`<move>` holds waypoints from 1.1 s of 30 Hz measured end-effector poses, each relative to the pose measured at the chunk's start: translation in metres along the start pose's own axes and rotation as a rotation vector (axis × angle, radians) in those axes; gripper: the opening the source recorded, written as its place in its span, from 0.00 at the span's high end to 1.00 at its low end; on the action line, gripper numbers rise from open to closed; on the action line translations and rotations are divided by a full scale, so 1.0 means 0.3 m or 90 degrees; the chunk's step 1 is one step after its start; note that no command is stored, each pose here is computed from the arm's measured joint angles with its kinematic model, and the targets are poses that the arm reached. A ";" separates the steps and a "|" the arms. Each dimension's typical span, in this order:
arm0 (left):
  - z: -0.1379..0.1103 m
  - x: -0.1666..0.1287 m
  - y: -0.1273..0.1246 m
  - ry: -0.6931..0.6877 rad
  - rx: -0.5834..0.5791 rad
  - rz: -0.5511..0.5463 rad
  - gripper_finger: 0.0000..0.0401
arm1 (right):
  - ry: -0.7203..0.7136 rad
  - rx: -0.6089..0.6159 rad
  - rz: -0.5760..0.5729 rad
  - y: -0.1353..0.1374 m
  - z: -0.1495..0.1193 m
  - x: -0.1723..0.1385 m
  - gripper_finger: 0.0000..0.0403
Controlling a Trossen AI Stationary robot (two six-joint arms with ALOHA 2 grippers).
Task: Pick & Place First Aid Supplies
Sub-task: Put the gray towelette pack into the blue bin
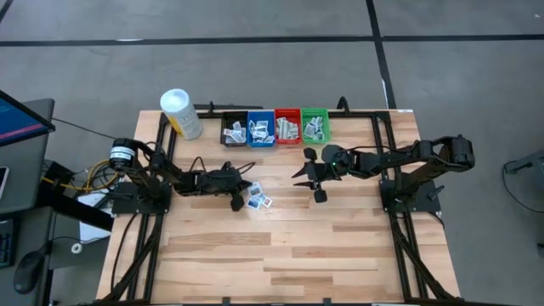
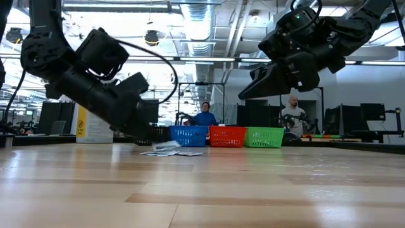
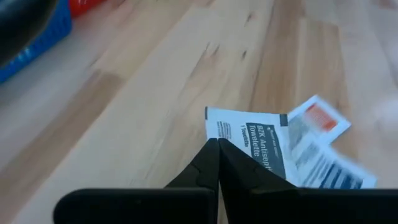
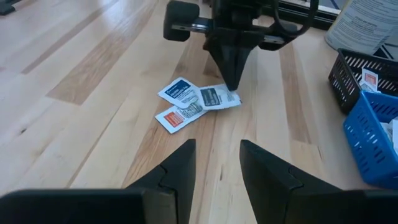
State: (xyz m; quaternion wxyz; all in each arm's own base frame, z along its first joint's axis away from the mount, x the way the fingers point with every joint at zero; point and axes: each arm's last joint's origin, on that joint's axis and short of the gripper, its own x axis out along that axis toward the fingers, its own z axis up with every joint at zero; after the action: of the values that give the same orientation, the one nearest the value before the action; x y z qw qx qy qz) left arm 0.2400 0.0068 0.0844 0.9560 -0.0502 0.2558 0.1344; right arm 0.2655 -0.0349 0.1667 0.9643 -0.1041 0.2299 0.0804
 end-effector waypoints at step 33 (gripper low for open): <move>0.207 0.060 0.262 -0.198 -0.106 0.209 0.98 | -0.002 0.001 -0.001 0.000 0.001 0.000 0.71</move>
State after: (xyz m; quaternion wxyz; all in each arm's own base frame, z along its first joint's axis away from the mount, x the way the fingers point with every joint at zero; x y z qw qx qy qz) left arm 0.2623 0.0966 0.1268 0.9418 -0.0657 0.0985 0.3145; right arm 0.2657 -0.0349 0.1670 0.9647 -0.1033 0.2287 0.0798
